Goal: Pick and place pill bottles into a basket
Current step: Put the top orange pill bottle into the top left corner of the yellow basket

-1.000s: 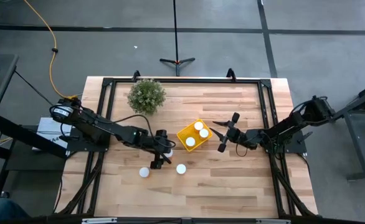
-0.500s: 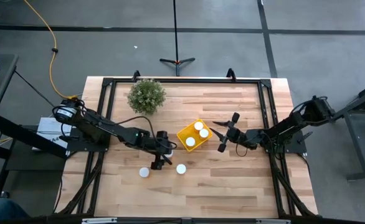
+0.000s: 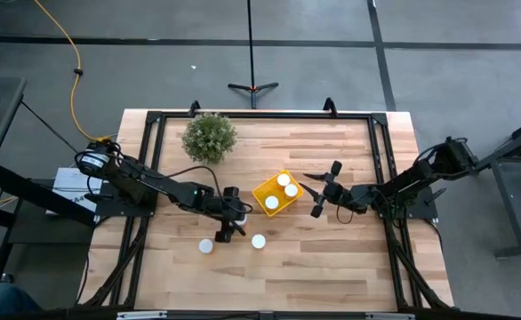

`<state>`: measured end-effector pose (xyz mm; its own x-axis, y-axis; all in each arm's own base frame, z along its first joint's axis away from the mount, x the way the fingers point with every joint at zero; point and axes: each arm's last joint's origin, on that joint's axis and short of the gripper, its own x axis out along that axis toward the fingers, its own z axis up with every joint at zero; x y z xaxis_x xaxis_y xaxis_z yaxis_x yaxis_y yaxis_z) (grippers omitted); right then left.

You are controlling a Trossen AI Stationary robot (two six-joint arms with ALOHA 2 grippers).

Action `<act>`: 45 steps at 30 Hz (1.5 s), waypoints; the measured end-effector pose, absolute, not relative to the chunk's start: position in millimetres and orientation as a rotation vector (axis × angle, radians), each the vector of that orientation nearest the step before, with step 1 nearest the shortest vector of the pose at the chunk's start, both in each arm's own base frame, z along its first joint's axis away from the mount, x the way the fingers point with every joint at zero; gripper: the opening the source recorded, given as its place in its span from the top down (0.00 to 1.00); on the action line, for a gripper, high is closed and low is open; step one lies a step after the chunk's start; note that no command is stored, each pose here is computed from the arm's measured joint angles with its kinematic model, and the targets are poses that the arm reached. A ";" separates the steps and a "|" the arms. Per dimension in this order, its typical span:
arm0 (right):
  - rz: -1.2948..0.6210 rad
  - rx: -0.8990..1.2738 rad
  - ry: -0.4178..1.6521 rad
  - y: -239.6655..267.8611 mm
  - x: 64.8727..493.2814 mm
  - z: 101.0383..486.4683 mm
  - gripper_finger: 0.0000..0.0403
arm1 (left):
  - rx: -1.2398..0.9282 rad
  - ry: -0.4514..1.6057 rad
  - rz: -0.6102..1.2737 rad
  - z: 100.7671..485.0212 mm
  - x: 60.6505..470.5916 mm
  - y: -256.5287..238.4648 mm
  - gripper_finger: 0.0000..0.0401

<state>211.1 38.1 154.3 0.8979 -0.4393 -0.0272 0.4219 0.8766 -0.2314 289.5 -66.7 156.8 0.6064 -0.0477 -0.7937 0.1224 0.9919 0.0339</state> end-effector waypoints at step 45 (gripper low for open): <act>-0.402 -0.179 0.080 39.4 211.6 152.7 0.65 | 0.210 0.846 -0.135 241.0 334.0 -22.8 0.41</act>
<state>211.6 39.4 152.7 0.9172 -0.3962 -0.0418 0.3821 0.9046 -0.1888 334.0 -22.8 241.0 0.6561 -0.0352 -0.7539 0.2015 0.9708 0.1300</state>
